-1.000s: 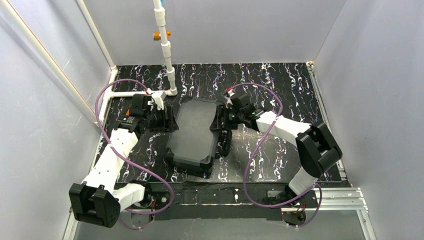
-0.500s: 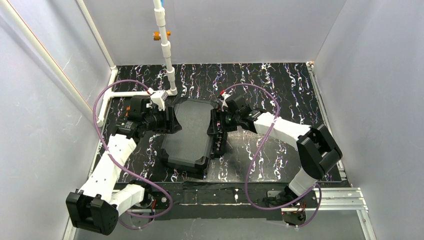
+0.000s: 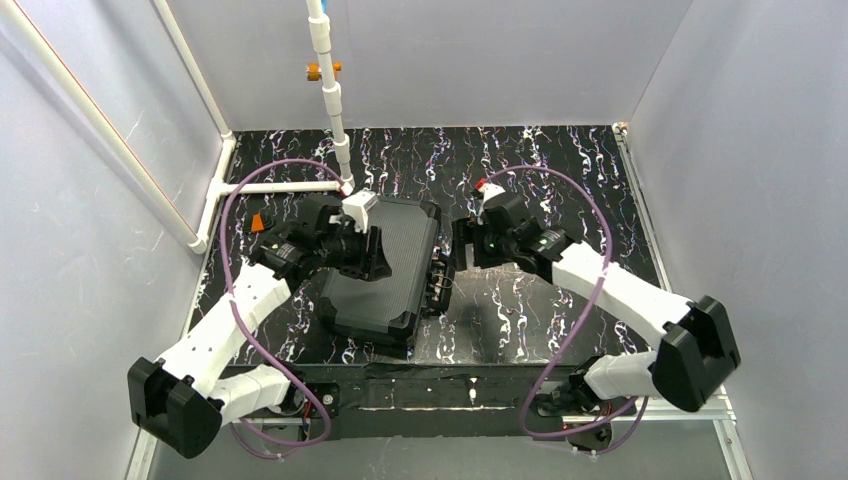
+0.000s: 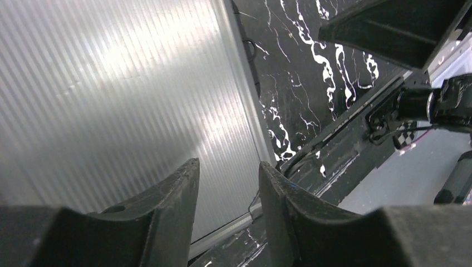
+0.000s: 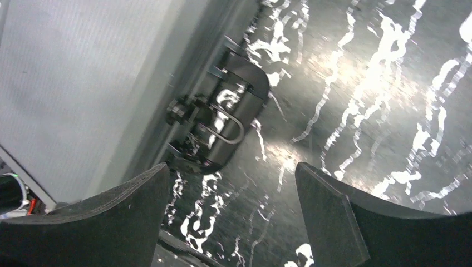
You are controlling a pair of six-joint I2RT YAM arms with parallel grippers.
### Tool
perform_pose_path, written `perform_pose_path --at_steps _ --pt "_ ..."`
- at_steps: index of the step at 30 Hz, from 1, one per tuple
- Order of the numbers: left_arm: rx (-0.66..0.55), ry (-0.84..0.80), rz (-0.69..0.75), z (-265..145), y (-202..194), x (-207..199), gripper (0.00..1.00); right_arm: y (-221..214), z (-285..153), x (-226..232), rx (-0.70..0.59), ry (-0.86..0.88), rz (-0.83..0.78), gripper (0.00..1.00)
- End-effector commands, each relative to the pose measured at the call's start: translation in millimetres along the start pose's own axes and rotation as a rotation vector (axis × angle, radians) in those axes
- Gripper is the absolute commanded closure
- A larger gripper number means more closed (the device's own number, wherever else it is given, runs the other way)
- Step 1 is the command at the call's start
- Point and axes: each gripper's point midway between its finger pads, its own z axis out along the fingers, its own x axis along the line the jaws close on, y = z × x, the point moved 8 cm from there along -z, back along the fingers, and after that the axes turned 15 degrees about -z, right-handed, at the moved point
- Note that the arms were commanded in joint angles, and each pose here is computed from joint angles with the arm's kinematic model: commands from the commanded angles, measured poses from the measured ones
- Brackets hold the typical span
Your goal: Pack up texas hold em set
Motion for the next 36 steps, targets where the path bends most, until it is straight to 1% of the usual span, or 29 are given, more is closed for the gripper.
perform_pose_path --at_steps 1,7,14,19,21,29,36 --pt "0.011 0.006 0.043 8 1 -19 0.60 -22 -19 -19 0.012 -0.111 0.025 0.11" --pt "0.037 0.027 0.069 28 -7 -32 0.68 -42 -33 -31 0.016 -0.199 0.079 0.14" --pt "0.057 0.049 0.077 45 -11 -40 0.84 -61 -39 -38 0.030 -0.243 0.125 0.17" --pt "0.070 0.076 0.087 56 -17 -41 0.97 -72 -40 -37 0.043 -0.231 0.151 0.19" --pt "0.071 0.077 0.082 60 -19 -41 1.00 -75 -39 -36 0.044 -0.214 0.154 0.20" --pt "0.105 0.085 0.078 73 -31 -38 1.00 -75 -36 -30 0.036 -0.145 0.147 0.21" --pt "0.130 0.131 0.049 83 -48 -23 1.00 -75 -31 -26 0.023 -0.087 0.142 0.23"
